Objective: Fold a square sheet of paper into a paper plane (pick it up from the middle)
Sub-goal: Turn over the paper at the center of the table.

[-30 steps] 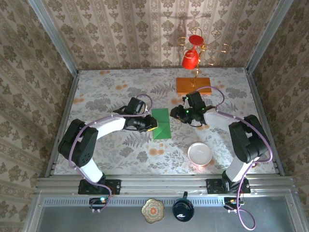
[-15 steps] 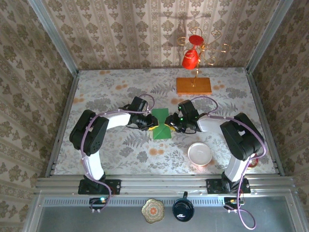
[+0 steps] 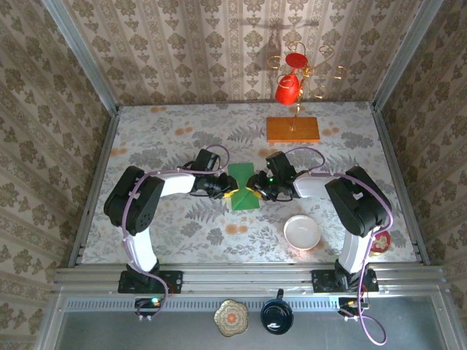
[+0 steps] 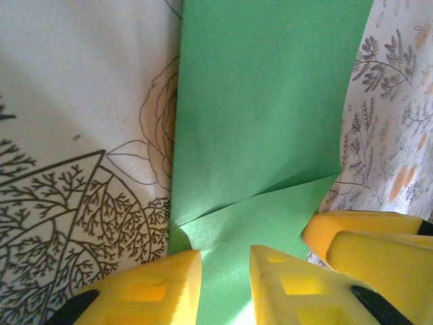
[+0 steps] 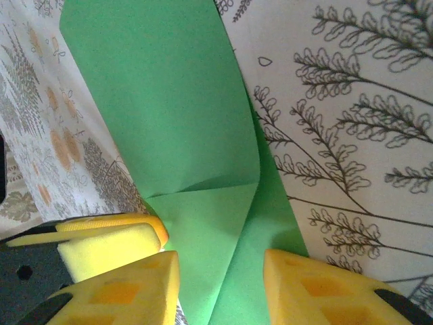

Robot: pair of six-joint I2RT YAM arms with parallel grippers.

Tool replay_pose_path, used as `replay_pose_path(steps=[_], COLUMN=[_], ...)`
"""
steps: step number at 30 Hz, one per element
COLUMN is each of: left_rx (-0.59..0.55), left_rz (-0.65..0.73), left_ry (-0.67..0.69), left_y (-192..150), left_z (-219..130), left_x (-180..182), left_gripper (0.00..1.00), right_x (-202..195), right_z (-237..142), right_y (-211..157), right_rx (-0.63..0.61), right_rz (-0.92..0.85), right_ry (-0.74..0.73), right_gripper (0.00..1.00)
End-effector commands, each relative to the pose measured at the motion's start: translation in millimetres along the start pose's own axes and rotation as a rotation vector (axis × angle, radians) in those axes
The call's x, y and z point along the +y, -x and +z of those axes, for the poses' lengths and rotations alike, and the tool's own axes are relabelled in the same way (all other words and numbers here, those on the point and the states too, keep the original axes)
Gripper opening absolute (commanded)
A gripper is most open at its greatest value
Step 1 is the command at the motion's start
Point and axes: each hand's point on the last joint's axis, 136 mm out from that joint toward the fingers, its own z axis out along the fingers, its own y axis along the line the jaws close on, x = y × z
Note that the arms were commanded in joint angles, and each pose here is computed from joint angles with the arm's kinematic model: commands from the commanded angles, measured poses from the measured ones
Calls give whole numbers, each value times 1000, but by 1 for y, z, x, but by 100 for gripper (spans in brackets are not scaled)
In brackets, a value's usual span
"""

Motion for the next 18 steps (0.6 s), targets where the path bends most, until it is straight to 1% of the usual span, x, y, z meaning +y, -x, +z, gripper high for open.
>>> replay_pose_path(steps=[1, 4, 11, 15, 18], left_rx=[16, 18, 19, 21, 18], left_rz=[-76, -79, -77, -79, -76], left_ry=[79, 75, 74, 77, 75], left_y=[-12, -12, -13, -14, -14], left_z=[4, 5, 4, 4, 3], left_x=[29, 29, 29, 30, 29], left_gripper=[28, 28, 28, 28, 28], right_x=[-1, 1, 16, 23, 24], right_z=[6, 9, 14, 15, 15], right_y=[5, 3, -3, -5, -8], right_rx=[-19, -9, 12, 14, 9], right_rz=[26, 21, -31, -47, -61], right_ry=[-17, -15, 36, 85, 94], right_gripper=[40, 39, 29, 27, 26])
